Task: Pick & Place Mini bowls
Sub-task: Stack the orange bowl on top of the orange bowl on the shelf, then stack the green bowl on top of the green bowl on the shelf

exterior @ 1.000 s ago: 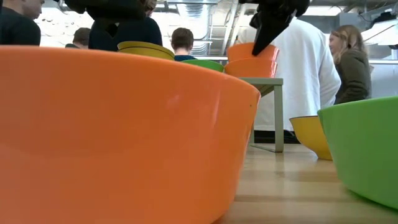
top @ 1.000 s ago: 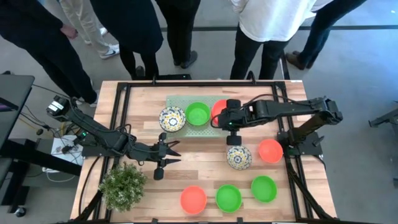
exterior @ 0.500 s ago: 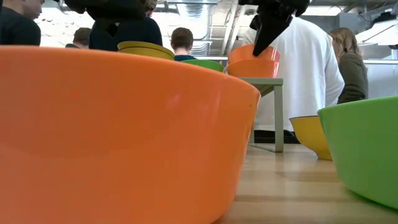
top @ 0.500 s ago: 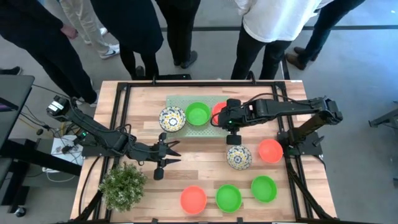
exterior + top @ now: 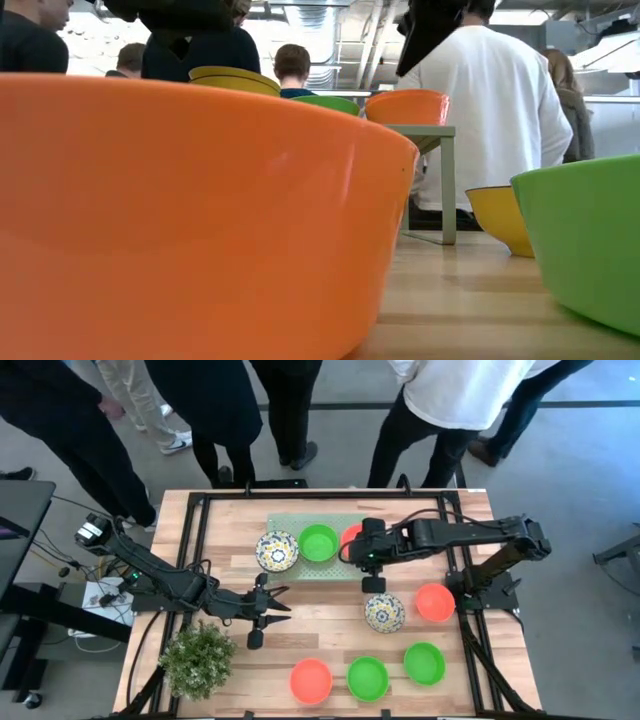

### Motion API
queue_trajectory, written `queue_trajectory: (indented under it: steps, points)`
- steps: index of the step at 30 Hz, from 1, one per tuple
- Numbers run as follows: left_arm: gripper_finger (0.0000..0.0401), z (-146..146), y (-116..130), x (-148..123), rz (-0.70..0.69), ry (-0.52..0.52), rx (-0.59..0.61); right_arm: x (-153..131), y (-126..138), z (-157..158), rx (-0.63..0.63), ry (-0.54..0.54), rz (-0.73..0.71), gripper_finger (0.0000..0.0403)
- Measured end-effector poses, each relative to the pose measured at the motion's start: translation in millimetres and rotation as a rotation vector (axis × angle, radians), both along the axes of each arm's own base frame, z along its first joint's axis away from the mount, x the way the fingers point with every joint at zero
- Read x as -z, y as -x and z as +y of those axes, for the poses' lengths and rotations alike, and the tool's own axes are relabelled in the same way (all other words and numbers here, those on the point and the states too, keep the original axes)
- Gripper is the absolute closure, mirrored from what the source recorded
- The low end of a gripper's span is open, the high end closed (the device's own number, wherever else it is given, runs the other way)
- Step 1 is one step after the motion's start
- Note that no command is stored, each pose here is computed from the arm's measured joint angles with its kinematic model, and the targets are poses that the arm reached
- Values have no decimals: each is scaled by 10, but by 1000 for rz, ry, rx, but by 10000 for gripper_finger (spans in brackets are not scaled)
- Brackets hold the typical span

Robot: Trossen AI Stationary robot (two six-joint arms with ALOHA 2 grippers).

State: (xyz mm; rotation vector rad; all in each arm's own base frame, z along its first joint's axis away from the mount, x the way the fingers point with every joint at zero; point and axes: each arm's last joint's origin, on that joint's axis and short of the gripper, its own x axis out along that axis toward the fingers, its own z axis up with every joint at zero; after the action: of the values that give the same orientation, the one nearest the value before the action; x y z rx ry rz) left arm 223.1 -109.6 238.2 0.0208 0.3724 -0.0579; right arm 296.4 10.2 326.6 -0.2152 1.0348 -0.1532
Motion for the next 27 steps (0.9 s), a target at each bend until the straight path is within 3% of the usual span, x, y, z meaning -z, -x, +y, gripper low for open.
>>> queue_trajectory:
  steps: [8, 13, 21, 27]
  points:
    - [316, -1, 0, 0, 0, 2, -1, -320, 52, 271, -64, -61, -58, 341]
    - [316, -1, 0, 0, 1, 15, -6, -350, 93, 524, -92, -183, -70, 342]
    - [316, 0, 0, 0, 2, 34, -13, -13, 199, 912, -100, -346, 36, 342]
    - [316, -1, -1, -3, -1, 36, -13, 327, 254, 1144, -118, -399, 60, 342]
